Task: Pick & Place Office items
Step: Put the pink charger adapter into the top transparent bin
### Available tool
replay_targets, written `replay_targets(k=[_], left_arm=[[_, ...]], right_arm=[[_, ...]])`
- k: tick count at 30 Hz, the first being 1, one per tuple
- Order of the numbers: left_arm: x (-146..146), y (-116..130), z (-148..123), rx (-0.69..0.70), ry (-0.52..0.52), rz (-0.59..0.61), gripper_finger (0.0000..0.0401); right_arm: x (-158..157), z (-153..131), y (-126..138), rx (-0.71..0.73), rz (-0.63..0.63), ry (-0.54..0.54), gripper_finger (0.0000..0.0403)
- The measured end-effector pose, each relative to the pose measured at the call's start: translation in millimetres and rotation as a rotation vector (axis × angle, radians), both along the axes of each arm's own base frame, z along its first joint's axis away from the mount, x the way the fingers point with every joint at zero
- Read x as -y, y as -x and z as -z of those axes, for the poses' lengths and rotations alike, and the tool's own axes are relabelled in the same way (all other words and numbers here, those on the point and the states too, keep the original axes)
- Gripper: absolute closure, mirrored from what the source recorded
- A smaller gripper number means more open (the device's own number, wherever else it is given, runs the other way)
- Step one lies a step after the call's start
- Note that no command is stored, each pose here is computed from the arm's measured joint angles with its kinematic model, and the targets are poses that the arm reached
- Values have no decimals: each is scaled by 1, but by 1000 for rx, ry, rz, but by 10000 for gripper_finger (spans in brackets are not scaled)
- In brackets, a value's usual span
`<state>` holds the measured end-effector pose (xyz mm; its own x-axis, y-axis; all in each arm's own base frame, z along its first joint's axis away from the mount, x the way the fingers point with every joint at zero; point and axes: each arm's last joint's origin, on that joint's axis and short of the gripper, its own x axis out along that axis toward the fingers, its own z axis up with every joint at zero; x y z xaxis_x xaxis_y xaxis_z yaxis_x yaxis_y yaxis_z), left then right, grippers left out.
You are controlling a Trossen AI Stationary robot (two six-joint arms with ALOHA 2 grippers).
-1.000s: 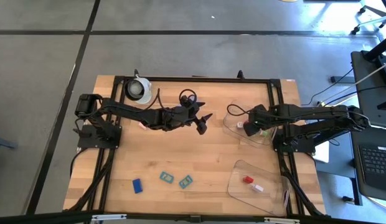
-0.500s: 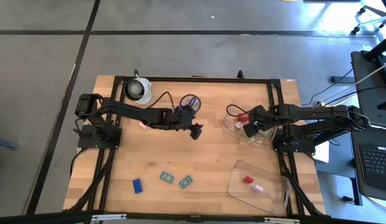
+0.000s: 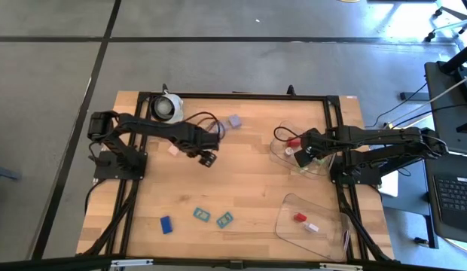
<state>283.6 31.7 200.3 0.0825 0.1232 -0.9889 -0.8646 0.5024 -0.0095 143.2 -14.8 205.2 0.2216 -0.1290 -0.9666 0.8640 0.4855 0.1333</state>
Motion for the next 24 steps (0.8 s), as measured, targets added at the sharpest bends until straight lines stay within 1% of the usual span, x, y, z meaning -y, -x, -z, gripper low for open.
replay_targets(k=[2, 5, 6, 8, 11, 12, 15, 17, 20, 22, 24], left_arm=[[-1, 12, -1, -99, -8, -84, 107], [-2, 23, -2, -207, -67, -168, 107], [-2, 26, -3, -240, -91, -168, 107], [-1, 30, -4, -289, -116, -122, 107], [-1, 34, -5, -357, -122, 8, 107], [-1, 36, -5, -384, -115, 71, 107], [-1, 40, 2, -449, -90, 307, 107], [-1, 45, 10, -508, -79, 490, 107], [0, 52, 22, -573, -26, 748, 107], [1, 58, 30, -612, 11, 878, 107], [1, 62, 37, -623, 27, 965, 107]], right_arm=[[0, 0, 0, 1, 4, -1, 119], [0, 0, 0, 1, 4, -1, 119], [0, 0, 0, 1, 4, -1, 119], [0, 0, 0, 1, 4, -1, 119], [0, 0, 0, 2, 3, 0, 119], [0, 0, 0, 3, 1, 0, 119], [0, 0, -1, 7, 0, 1, 119], [0, 0, -1, 10, 0, 2, 119], [0, -1, -2, 16, -3, 3, 119], [0, -1, -2, 21, -3, 4, 119], [0, -1, -3, 27, -3, 4, 119]])
